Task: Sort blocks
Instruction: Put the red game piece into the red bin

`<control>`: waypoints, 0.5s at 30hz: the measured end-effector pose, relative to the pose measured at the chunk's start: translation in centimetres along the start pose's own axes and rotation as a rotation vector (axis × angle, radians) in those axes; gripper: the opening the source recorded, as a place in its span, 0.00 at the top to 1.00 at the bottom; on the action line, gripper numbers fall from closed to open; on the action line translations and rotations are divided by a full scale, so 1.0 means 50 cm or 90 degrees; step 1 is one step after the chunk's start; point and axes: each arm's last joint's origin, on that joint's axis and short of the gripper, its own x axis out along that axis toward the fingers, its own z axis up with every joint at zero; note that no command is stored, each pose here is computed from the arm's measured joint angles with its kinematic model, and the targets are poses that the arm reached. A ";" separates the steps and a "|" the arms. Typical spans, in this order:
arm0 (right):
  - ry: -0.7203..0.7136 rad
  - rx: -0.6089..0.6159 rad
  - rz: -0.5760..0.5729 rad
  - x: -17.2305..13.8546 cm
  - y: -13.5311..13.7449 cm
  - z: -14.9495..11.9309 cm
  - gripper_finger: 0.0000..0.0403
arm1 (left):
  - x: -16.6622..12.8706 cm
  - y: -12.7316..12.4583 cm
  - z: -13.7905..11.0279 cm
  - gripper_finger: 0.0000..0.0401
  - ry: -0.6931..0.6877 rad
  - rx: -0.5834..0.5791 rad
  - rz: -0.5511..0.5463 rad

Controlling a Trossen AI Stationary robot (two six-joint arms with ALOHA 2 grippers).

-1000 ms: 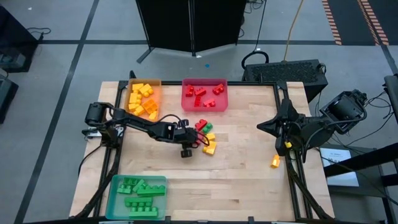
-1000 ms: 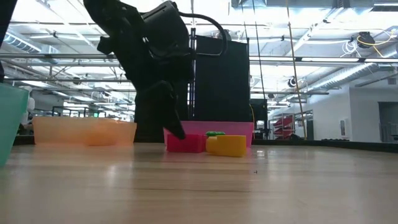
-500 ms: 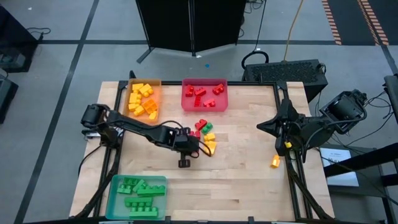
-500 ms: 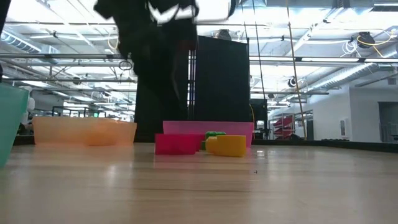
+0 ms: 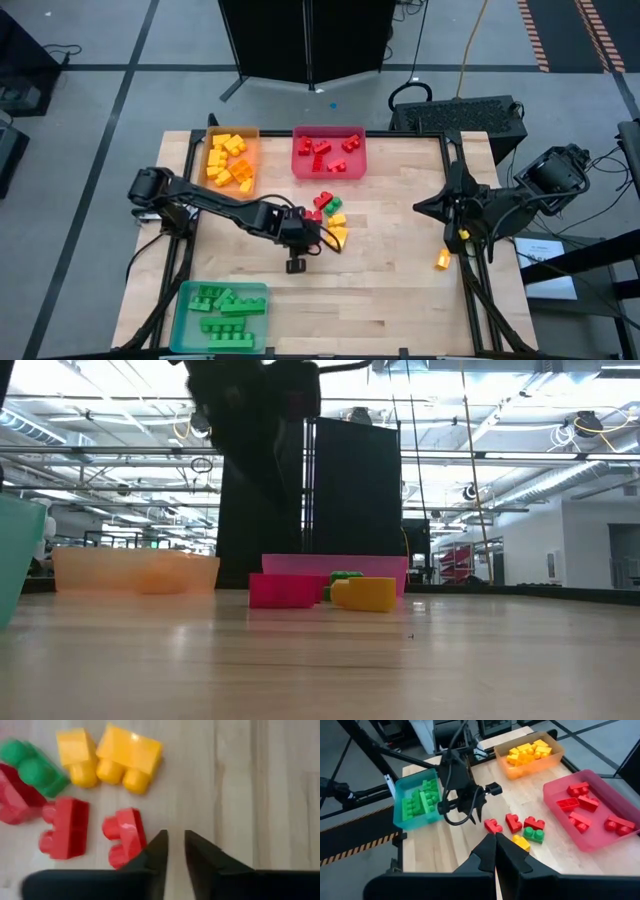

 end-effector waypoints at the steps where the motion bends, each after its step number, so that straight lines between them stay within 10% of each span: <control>1: 0.001 0.000 0.001 0.000 0.000 0.000 1.00 | 0.003 0.000 -0.002 0.79 0.006 -0.001 0.000; 15: 0.007 -0.007 -0.003 0.000 -0.002 -0.002 1.00 | 0.034 0.002 -0.010 0.35 0.032 -0.030 0.050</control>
